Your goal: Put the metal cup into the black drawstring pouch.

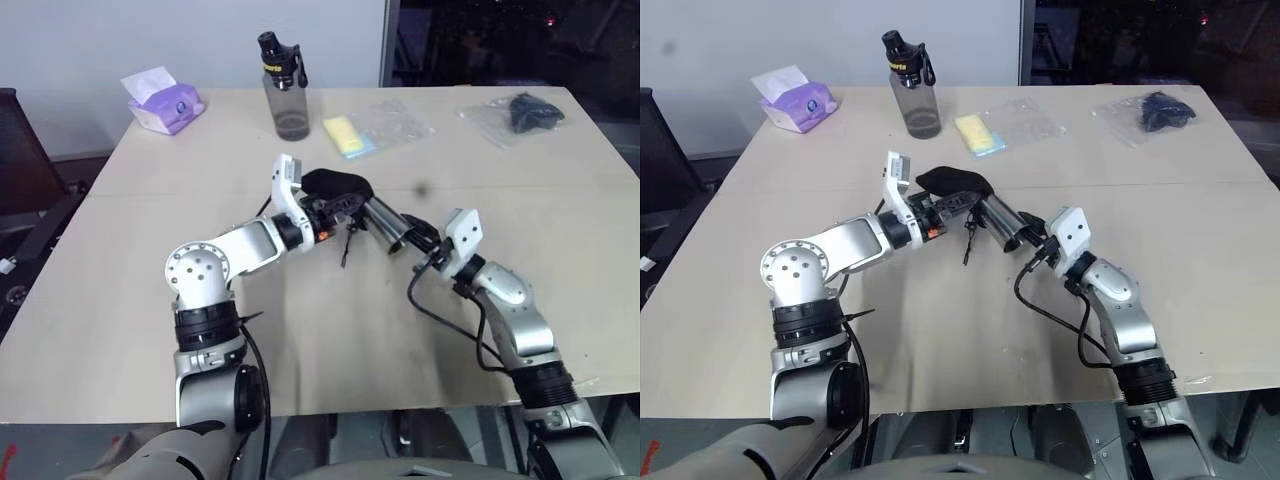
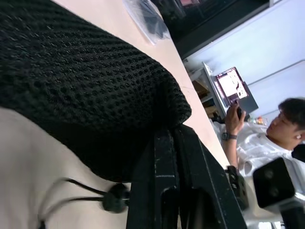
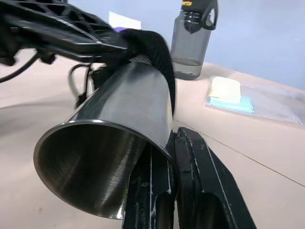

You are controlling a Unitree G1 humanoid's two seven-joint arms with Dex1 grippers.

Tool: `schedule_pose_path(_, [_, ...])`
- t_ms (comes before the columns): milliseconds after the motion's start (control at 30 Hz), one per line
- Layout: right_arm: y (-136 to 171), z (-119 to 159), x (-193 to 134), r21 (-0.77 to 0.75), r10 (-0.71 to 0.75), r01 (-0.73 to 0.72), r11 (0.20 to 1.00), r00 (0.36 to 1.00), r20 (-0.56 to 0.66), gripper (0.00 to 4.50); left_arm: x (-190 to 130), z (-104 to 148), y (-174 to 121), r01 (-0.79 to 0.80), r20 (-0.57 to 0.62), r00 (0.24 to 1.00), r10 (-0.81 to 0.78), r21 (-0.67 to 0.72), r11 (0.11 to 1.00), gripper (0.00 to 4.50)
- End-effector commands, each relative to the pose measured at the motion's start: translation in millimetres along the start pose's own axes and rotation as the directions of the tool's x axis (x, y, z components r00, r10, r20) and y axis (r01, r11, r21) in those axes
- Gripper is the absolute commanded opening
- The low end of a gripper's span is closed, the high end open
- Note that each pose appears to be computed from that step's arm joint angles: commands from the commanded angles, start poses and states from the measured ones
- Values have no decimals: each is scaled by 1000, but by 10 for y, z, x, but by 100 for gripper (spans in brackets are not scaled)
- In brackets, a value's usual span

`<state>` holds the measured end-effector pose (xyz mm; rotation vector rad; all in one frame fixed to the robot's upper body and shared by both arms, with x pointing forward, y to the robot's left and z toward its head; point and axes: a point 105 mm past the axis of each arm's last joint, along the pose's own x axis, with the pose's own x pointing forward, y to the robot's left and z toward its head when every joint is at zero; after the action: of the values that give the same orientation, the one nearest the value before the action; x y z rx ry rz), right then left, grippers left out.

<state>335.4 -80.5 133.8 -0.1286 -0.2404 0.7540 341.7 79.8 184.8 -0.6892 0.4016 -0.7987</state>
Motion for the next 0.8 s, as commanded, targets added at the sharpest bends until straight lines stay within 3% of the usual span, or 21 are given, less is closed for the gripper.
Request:
schedule_pose_path(33, [71,184,73,-99,29,-23,995,998,61,8,-14,-10,-119,51,-13,999,-51,38,998,0])
schedule_pose_path(300, [168,265,117,-339,107,-81,937,993,58,8,-15,-27,-97,49,-23,999,-48,42,998,0])
schedule_pose_path(533, [262,296,104,-599,196,-131,790,980,44,8,-27,-47,-56,36,-34,999,-34,57,998,0])
schedule_pose_path(800, [318,260,47,-661,256,-168,731,966,39,8,-125,-8,16,58,-39,998,-54,114,992,0])
